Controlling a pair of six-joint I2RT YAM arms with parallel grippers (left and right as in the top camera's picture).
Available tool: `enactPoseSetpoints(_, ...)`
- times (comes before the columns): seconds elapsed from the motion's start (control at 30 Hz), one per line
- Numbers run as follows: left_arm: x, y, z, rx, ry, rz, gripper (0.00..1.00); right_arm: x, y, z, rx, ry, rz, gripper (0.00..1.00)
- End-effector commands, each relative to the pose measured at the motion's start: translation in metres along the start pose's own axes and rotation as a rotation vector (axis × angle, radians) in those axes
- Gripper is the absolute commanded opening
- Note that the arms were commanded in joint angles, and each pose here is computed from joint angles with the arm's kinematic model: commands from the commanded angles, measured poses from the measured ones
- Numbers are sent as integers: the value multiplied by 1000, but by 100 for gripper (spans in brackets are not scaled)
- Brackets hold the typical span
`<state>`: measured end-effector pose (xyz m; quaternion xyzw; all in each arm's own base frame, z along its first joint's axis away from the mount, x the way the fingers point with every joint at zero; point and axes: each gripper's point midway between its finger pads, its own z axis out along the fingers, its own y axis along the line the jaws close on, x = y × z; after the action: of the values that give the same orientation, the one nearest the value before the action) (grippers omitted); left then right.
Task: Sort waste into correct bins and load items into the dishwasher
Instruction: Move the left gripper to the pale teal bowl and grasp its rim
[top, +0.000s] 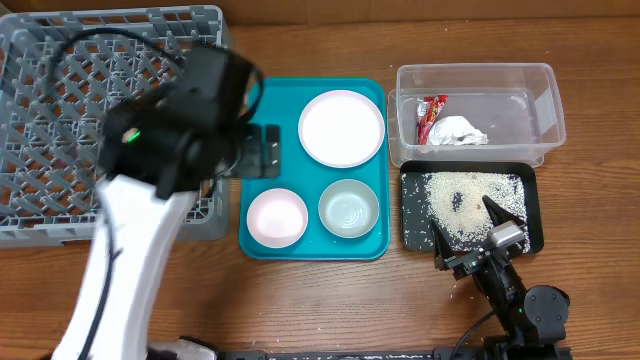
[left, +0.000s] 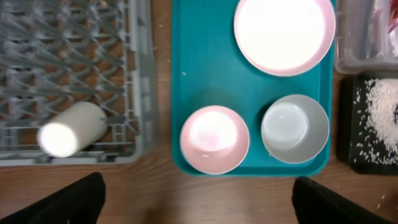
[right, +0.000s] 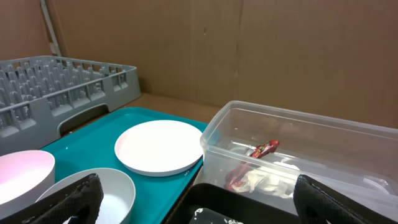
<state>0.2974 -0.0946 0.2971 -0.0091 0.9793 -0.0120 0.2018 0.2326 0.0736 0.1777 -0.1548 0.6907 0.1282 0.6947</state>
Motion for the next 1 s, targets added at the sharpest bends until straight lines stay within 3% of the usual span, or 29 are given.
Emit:
enactPoseSetpoints(0.0, 15, -10, 38, 9, 103, -109, 87, 2, -1, 0, 5, -4, 2, 100)
enactPoseSetpoints(0.23, 44, -52, 137, 34, 206, -162, 73, 2, -1, 0, 5, -4, 2, 100)
enactPoseSetpoints(0.33, 60, -91, 172, 155, 261, -49, 66, 2, -1, 0, 5, -4, 2, 100)
enactPoseSetpoints(0.43, 85, -106, 204, 117, 326, 27, 49, 2, -1, 0, 5, -4, 2, 100)
enactPoseSetpoints(0.6, 101, -107, 233, 13, 365, -16, 50, 2, -1, 0, 5, -4, 2, 100)
enactPoseSetpoints(0.83, 115, -109, 251, -12, 416, -15, 45, 2, -1, 0, 5, -4, 2, 100)
enactPoseSetpoints(0.87, 115, -110, 251, -3, 417, -16, 41, 2, -1, 0, 5, -4, 2, 100)
enactPoseSetpoints(0.93, 115, -113, 251, 11, 424, -17, 9, 2, -1, 0, 5, -4, 2, 100)
enactPoseSetpoints(0.97, 116, -114, 250, 18, 429, -19, 4, 2, -1, 0, 5, -4, 2, 100)
